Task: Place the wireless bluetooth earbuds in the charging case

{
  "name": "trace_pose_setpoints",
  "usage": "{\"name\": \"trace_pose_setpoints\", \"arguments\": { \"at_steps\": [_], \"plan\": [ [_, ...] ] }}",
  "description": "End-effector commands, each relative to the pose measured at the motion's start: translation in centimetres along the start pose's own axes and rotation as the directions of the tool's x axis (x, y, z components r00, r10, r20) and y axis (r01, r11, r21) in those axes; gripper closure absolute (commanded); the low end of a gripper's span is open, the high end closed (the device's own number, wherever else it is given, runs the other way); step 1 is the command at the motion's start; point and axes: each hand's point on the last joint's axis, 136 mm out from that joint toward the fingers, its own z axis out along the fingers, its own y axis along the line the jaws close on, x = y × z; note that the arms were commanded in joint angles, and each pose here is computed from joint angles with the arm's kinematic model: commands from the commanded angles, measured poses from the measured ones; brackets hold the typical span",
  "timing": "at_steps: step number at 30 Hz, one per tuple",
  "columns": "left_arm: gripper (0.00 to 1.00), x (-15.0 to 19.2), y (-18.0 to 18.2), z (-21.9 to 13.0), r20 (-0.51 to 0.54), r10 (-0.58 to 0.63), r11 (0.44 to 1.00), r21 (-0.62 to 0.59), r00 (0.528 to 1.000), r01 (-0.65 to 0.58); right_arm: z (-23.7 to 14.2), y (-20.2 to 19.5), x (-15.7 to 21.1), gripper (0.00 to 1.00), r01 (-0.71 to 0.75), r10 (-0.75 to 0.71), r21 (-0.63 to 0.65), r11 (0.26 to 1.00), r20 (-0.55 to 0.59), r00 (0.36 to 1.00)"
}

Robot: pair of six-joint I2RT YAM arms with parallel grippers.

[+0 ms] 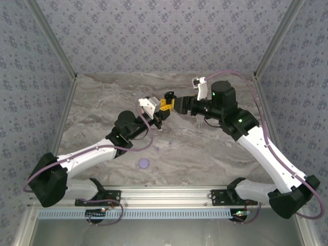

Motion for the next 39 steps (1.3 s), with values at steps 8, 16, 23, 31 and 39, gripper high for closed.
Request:
{"name": "trace_pose_setpoints", "arguments": {
  "at_steps": [8,16,23,31,39],
  "plan": [
    [1.00,-1.6,-0.4,0.2,0.039,-0.010,1.000,0.015,0.999,0.009,0.1,1.8,-1.1,0.36,0.043,-0.043,-0.047,0.998,0.013,0.999],
    [1.00,-1.3,-0.4,0.3,0.032,-0.011,1.000,0.016,0.999,0.011,0.5,2.1,-1.3,0.37,0.050,-0.049,-0.059,0.997,0.017,0.999],
    [1.00,-1.3,-0.3,0.4,0.032,-0.013,1.000,0.015,0.999,0.012,0.7,2.5,-1.3,0.38,0.059,-0.058,-0.074,0.996,0.012,0.998],
    [1.00,-1.2,-0.3,0.5,0.027,-0.013,1.000,0.012,1.000,0.013,0.8,2.8,-1.3,0.39,0.067,-0.067,-0.087,0.994,0.010,0.998],
    [1.00,-1.1,-0.2,0.6,0.021,-0.016,1.000,0.007,1.000,0.016,0.8,3.0,-0.9,0.41,0.069,-0.070,-0.089,0.994,-0.006,0.998]
  ]
}}
